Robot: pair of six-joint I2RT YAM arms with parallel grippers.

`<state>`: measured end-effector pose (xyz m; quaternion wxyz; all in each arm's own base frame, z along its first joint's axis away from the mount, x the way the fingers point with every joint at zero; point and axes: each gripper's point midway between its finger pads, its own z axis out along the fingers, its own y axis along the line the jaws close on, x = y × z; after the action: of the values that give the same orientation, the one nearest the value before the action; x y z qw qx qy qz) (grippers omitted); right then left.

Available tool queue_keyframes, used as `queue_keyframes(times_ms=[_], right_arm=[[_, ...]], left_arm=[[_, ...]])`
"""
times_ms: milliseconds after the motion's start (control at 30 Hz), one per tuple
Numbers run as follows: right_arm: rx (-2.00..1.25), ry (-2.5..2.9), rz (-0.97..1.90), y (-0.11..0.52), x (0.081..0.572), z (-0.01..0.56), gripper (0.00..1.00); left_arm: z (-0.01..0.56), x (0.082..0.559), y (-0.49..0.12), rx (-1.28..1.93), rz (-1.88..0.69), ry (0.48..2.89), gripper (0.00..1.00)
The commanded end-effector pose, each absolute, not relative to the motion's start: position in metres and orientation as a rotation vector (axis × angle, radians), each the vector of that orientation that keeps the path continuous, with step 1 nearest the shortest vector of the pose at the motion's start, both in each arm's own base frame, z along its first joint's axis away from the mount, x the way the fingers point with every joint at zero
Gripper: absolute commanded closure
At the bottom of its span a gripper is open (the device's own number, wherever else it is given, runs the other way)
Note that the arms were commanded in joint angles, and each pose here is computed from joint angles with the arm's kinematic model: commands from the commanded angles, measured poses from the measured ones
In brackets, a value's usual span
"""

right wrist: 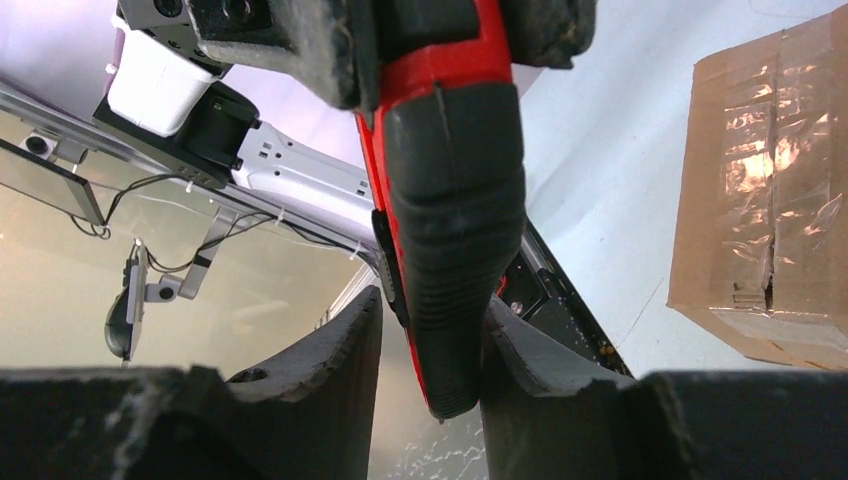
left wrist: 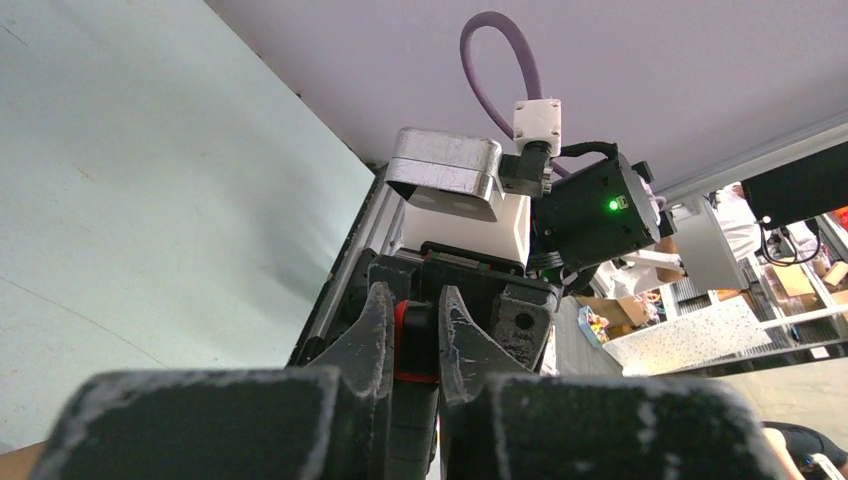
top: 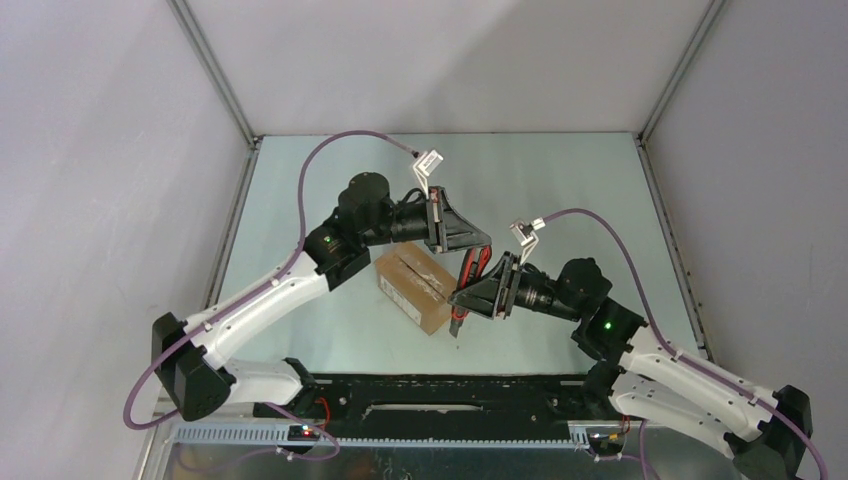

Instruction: Unpack the express box

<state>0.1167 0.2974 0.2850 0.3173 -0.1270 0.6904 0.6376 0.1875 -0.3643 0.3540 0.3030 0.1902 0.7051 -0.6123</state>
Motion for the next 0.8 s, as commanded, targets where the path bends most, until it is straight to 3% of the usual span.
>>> queue_keyframes(times_ms=[0, 300, 467, 533, 600, 633, 733, 767], right_arm=[[-0.36, 1.728, 1.718, 0.295, 0.113, 0.312, 0.61], [-0.393, 1.729, 1.746, 0.299, 0.108, 0.312, 0.68], [-0.382, 1.727, 1.734, 0.297, 0.109, 0.312, 0.77], [-0.376, 1.726, 1.727, 0.296, 0.11, 0.312, 0.85], [-0.355, 1.742, 1.706, 0.295, 0.114, 0.308, 1.0], [-0.335, 1.753, 1.689, 0.294, 0.116, 0.306, 1.0], [-0.215, 1.801, 1.593, 0.284, 0.131, 0.292, 1.0], [-0.153, 1.819, 1.543, 0.278, 0.138, 0.286, 1.0]], left_arm=[[0.359, 0.189, -0.365, 0.516, -1.629, 1.832, 1.0], [0.368, 0.186, -0.377, 0.525, -1.765, 1.762, 1.0], [0.366, 0.183, -0.38, 0.532, -1.801, 1.759, 1.0], [0.365, 0.183, -0.381, 0.538, -1.807, 1.763, 1.0], [0.363, 0.186, -0.38, 0.542, -1.771, 1.781, 0.96], [0.36, 0.192, -0.378, 0.534, -1.721, 1.807, 0.8], [0.353, 0.215, -0.356, 0.442, -1.539, 1.872, 0.09], [0.352, 0.226, -0.342, 0.394, -1.457, 1.901, 0.02]])
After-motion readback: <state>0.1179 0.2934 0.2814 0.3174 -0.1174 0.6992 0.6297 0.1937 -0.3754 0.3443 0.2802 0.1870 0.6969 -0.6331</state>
